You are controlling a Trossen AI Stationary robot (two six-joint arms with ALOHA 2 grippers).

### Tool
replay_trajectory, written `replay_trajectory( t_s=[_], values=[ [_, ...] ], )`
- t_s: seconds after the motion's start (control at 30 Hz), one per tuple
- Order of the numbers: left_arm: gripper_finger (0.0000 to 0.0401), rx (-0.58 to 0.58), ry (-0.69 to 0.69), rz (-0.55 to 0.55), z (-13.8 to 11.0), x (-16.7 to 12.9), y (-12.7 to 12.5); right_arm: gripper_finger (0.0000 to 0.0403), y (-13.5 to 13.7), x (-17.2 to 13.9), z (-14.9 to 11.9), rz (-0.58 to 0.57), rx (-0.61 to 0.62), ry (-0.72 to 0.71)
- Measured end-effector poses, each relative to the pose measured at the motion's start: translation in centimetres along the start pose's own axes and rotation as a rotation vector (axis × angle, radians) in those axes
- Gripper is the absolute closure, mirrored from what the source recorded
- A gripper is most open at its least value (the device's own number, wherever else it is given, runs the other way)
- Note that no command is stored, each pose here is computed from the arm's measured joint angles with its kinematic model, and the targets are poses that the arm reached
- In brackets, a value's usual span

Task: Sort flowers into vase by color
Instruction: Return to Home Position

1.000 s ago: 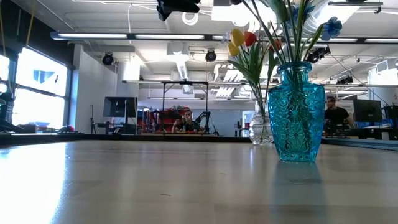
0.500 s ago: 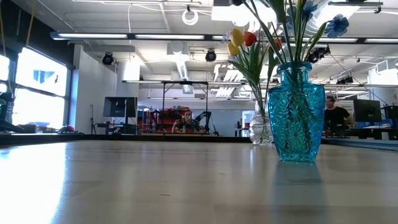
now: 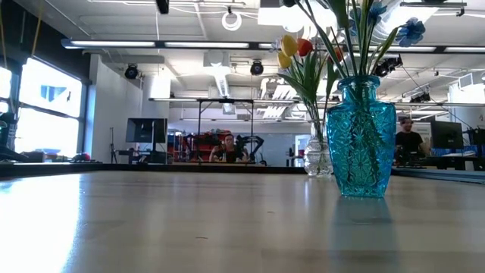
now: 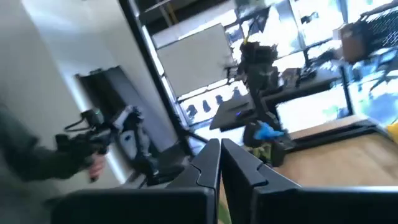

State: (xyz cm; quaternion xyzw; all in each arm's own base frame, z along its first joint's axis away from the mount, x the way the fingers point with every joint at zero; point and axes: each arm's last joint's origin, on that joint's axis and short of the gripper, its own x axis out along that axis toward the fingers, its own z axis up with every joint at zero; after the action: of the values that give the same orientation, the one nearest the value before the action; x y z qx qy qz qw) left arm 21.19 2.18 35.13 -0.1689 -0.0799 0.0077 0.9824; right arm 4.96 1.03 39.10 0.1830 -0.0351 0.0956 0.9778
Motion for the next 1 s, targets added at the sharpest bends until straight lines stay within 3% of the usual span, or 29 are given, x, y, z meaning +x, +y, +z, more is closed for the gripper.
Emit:
replay_trajectory(
  t_s=[0.13, 0.3, 0.57, 0.83, 1.0],
  values=[
    [0.0399, -0.006, -0.082, 0.017, -2.8, -0.3, 1.2, 0.0400, -1.3, 0.6, -3.0, -0.062, -0.062, -0.063],
    [0.0396, -0.011, -0.048, 0.099, -4.8, -0.5, 2.1, 0.0402, -2.7, 0.8, -6.1, -0.138, -0.139, -0.150],
    [0.0396, -0.010, -0.037, 0.104, -5.2, -0.5, 2.2, 0.0402, -4.9, -1.0, -10.3, -0.232, -0.216, -0.218],
    [0.0396, -0.011, 0.012, 0.117, -5.7, -0.5, 2.4, 0.0402, -6.2, 0.4, -13.6, -0.218, -0.247, -0.109],
    [0.0396, -0.012, 0.033, 0.123, -5.9, -0.5, 2.4, 0.0403, -7.4, 1.5, -16.1, -0.195, -0.221, -0.159]
  ],
)
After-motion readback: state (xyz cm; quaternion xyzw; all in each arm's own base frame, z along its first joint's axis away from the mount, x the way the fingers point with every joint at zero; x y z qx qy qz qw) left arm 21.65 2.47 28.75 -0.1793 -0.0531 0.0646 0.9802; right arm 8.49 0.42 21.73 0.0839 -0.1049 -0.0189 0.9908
